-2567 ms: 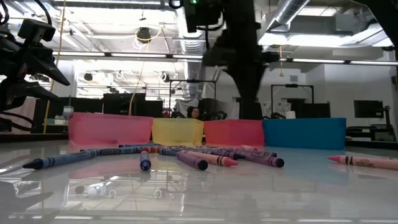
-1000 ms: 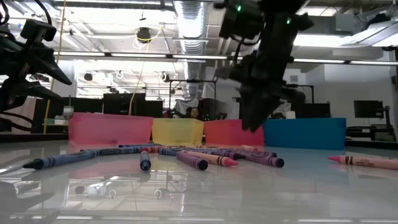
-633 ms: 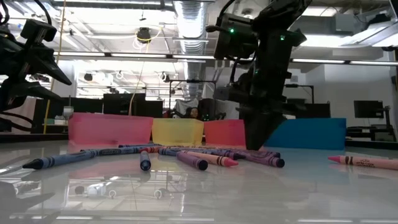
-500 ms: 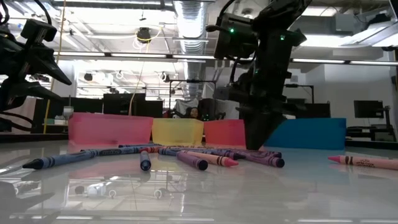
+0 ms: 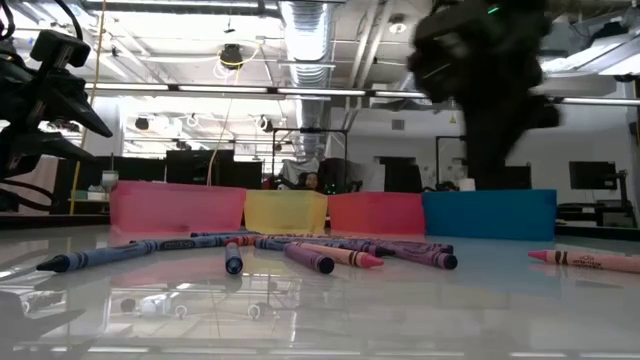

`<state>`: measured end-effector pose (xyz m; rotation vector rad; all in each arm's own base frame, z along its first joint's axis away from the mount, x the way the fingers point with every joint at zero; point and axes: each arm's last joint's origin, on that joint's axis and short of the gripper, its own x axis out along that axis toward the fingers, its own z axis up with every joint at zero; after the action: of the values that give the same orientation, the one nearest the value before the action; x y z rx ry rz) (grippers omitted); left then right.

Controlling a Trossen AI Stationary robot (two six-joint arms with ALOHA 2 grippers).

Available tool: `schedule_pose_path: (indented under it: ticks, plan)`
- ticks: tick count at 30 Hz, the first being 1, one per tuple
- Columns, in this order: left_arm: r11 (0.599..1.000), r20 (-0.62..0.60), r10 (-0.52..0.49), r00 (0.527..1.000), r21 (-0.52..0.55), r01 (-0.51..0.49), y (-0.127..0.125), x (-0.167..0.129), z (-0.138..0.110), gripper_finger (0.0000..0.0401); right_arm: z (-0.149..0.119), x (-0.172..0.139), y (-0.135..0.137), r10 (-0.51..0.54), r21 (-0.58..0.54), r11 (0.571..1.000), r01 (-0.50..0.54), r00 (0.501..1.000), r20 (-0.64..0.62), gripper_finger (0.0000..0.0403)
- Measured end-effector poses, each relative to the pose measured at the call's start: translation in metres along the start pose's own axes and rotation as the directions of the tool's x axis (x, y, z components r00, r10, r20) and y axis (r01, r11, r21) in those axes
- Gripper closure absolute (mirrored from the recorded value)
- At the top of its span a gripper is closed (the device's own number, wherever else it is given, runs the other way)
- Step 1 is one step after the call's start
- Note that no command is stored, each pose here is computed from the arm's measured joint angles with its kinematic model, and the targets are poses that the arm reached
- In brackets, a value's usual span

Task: Sort crayons
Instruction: Put the pink crayon into the blue bin

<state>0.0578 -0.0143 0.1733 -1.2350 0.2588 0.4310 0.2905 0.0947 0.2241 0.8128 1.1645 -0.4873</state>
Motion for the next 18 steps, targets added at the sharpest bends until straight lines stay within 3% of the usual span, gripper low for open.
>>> schedule_pose_path:
  ticks: [9, 18]
  plan:
    - [1.0, 0.036, 0.0, 0.999, 0.001, 0.0, 0.0, 0.0, 0.001, 0.0236, -0.064, 0.013, 0.019, -0.031, -0.049, 0.998, 0.028, 0.997, -0.071, 0.0337]
    - [1.0, 0.036, 0.001, 0.999, 0.006, -0.001, 0.0, 0.0, 0.001, 0.0236, -0.081, 0.054, 0.025, -0.109, -0.053, 0.993, 0.103, 0.988, -0.113, 0.0337]
